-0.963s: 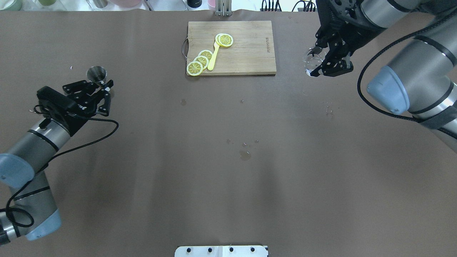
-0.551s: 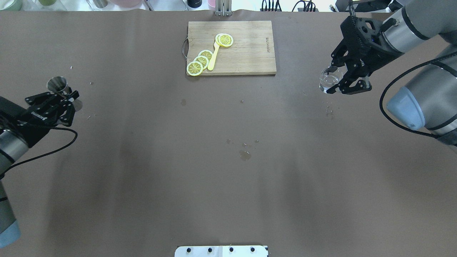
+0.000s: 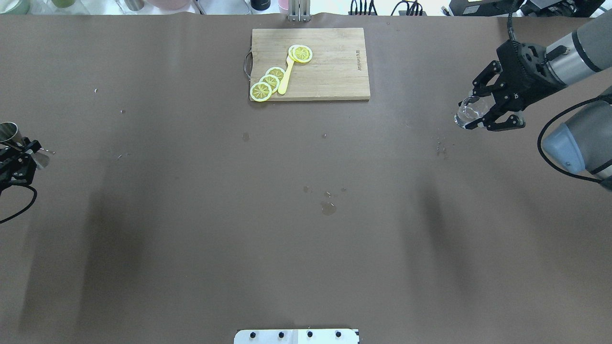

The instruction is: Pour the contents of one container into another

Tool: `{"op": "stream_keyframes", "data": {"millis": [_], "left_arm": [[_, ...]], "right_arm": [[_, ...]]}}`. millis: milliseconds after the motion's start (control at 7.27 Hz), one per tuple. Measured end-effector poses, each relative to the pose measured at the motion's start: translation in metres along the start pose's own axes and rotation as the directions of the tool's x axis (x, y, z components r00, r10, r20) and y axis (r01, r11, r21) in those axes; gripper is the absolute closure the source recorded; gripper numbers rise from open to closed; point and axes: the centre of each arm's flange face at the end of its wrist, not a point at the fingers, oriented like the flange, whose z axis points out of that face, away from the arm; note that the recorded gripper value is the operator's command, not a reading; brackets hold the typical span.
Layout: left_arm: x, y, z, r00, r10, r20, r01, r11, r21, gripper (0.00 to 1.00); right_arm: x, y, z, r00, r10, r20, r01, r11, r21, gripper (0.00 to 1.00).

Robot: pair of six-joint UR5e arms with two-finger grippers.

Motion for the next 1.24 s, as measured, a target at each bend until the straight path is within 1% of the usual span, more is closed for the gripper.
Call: {"op": "stream_keyframes", "data": {"millis": [138,275,413,551,688,963,1101,1239], "left_arm": [[-0.008,0.015,0.012,0.995,-0.062,0.083,0.062,0.998,0.005,1.0],[-0.008,0.027,0.029,0.984,-0.102,0.145,0.101,0.995,0.014,1.0],[-0.006,0.033,0.039,0.976,-0.125,0.176,0.123,0.992,0.024,1.0],[-0.002,0.033,0.046,0.968,-0.165,0.191,0.159,0.986,0.043,1.0],[0.005,0.03,0.053,0.957,-0.197,0.212,0.187,0.98,0.068,1.0],[0.026,0.018,0.066,0.944,-0.211,0.253,0.191,0.976,0.103,1.0],[0.042,0.013,0.075,0.942,-0.199,0.271,0.179,0.979,0.099,1.0],[0.054,0.012,0.083,0.94,-0.184,0.286,0.165,0.982,0.09,1.0]], "right_arm": [[0.001,0.02,0.007,1.0,-0.002,-0.002,0.002,1.0,0.007,1.0],[0.003,0.039,0.014,1.0,0.001,-0.005,-0.001,1.0,0.013,1.0],[0.004,0.054,0.021,1.0,0.008,-0.01,-0.008,1.0,0.021,1.0],[0.008,0.063,0.026,1.0,0.017,-0.016,-0.017,0.999,0.031,1.0],[0.017,0.065,0.032,0.999,0.033,-0.021,-0.032,0.999,0.04,1.0],[0.037,0.062,0.044,0.996,0.084,-0.026,-0.083,0.995,0.062,1.0],[0.044,0.056,0.052,0.995,0.094,-0.023,-0.092,0.993,0.07,1.0],[0.047,0.048,0.065,0.997,0.081,-0.019,-0.079,0.994,0.078,1.0]]}}
